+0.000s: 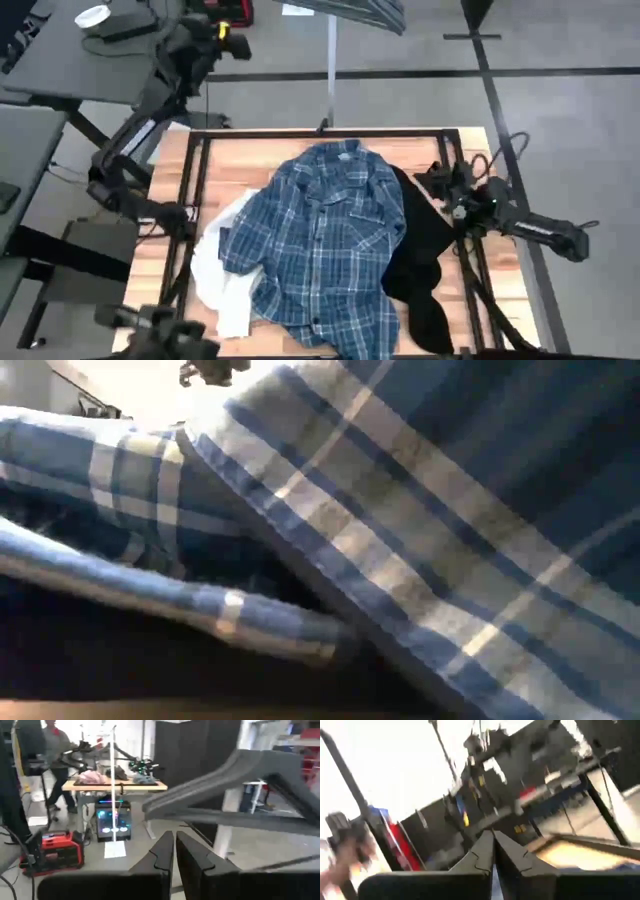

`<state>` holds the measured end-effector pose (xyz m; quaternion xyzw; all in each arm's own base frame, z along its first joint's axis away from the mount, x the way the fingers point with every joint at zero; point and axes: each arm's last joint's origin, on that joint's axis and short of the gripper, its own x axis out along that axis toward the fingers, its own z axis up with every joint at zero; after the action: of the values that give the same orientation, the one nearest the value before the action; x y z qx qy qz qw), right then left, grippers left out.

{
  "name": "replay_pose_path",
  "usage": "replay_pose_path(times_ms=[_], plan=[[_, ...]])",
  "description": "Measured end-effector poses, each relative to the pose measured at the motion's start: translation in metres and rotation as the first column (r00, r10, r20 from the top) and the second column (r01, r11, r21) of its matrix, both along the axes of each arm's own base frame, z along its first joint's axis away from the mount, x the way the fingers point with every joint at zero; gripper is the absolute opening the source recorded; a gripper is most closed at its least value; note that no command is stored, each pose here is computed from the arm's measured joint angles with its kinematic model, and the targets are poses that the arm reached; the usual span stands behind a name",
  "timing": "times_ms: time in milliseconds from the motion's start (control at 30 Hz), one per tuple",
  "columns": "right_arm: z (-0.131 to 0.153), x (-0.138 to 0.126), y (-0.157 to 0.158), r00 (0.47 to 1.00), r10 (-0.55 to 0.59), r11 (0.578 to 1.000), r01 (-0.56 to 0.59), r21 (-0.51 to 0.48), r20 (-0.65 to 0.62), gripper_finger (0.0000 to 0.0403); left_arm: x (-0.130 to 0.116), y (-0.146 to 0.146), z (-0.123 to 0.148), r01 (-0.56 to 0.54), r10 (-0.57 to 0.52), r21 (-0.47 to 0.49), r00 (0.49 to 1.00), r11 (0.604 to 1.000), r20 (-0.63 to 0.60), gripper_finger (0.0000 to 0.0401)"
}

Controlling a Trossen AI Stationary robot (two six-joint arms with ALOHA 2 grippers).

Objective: Hang clothes
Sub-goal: Unhang the hanger from the rack and put it on the table

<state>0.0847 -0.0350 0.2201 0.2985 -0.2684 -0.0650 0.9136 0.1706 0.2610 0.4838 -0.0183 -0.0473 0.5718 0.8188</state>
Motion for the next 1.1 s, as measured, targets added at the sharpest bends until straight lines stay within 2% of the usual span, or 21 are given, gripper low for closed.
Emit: replay_pose_path(times_ms=[133, 267, 400, 567, 767, 867, 967, 1100], plan=[[0.012, -0.006, 0.0, 0.995, -0.02, 0.999, 0.023, -0.03, 0.093, 0.0003, 0.003, 0.021, 0.001, 0.135, -0.135, -0.03, 0.991, 0.99, -0.002, 0.0004], [0.018, -0.01, 0.0, 0.988, -0.058, 0.994, 0.071, -0.087, 0.144, 0.0003, 0.004, 0.043, 0.001, 0.127, -0.127, -0.003, 0.99, 0.992, -0.055, 0.0004], [0.015, -0.009, -0.003, 0.989, -0.096, 0.991, 0.106, -0.079, 0.114, 0.0003, 0.004, 0.066, 0.001, 0.107, -0.1, 0.048, 0.986, 0.993, -0.134, 0.0014], [0.009, -0.007, -0.007, 0.991, -0.119, 0.992, 0.121, -0.028, 0.055, 0.0003, 0.011, 0.091, -0.002, 0.192, -0.171, 0.085, 0.962, 0.978, -0.213, 0.0061], [0.004, -0.005, -0.009, 0.995, -0.103, 0.994, 0.102, 0.034, 0.015, 0.0003, 0.019, 0.118, -0.007, 0.178, -0.113, 0.155, 0.927, 0.972, -0.357, 0.012], [0.004, -0.005, -0.009, 0.995, -0.099, 0.994, 0.099, 0.038, 0.006, 0.0003, 0.024, 0.13, -0.012, 0.164, -0.036, 0.236, 0.883, 0.958, -0.469, 0.0129], [0.003, -0.004, -0.009, 0.995, -0.096, 0.994, 0.096, 0.047, 0.004, 0.0003, 0.032, 0.139, -0.016, 0.158, 0.026, 0.31, 0.857, 0.937, -0.514, 0.013], [0.003, -0.004, -0.009, 0.996, -0.093, 0.994, 0.093, 0.052, 0.005, 0.0003, 0.038, 0.147, -0.021, 0.159, 0.042, 0.325, 0.844, 0.932, -0.535, 0.013]])
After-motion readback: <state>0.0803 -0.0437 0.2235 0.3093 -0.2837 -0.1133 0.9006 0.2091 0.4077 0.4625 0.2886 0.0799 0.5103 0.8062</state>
